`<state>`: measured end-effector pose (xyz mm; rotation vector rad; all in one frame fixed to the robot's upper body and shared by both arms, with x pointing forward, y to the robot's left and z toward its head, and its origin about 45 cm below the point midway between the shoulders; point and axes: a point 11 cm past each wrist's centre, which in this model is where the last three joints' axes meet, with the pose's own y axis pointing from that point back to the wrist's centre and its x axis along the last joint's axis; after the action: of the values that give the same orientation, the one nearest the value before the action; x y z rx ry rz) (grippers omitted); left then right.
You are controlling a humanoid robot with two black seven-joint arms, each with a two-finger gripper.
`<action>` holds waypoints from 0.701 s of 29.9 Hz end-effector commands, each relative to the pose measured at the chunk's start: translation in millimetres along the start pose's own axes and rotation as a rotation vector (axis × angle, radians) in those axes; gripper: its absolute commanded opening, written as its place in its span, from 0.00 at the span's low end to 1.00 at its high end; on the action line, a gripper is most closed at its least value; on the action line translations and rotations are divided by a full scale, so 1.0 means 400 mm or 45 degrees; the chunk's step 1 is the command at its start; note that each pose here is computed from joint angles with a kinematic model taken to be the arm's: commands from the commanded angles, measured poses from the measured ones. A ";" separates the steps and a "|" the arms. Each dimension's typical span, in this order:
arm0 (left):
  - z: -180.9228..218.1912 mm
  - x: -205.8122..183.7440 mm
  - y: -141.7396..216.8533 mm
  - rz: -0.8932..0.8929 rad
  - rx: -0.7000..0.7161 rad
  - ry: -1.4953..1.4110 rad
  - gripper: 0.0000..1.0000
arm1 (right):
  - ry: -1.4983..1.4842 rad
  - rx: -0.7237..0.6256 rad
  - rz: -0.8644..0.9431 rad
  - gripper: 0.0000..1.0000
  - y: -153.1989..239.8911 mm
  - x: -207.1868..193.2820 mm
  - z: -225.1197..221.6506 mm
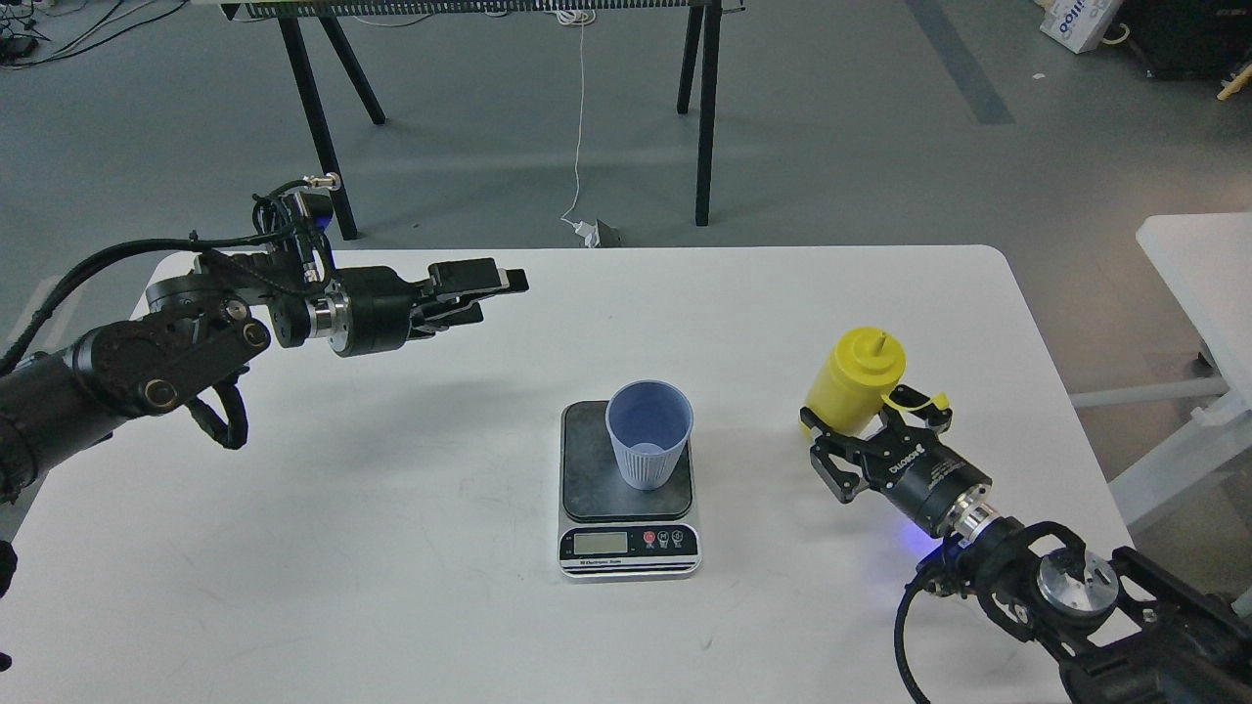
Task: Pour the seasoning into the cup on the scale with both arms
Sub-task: 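Lift the yellow bottle with the right gripper and move it above the cup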
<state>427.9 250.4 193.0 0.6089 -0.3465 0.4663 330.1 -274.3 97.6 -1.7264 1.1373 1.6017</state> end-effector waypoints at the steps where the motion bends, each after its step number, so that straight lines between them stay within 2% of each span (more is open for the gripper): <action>1: 0.001 0.000 -0.001 0.001 -0.002 0.002 0.99 | 0.266 0.027 -0.165 0.01 -0.098 -0.187 -0.108; 5: 0.011 0.012 0.000 0.029 -0.027 0.014 0.99 | 0.660 0.044 -0.061 0.01 -0.210 -0.331 -0.152; 9: 0.016 0.030 0.009 0.084 -0.063 0.064 0.99 | 1.037 0.046 -0.005 0.01 -0.304 -0.413 -0.085; 15: -0.039 0.074 0.078 0.287 -0.116 0.288 0.99 | 1.496 0.054 0.092 0.01 -0.352 -0.443 0.008; 21: -0.094 0.109 0.134 0.490 -0.181 0.539 0.99 | 1.893 -0.087 0.035 0.01 -0.389 -0.488 0.095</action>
<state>441.8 313.1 207.1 0.3515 -0.1417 0.8383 451.8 -133.4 248.4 -2.8540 1.6526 0.2262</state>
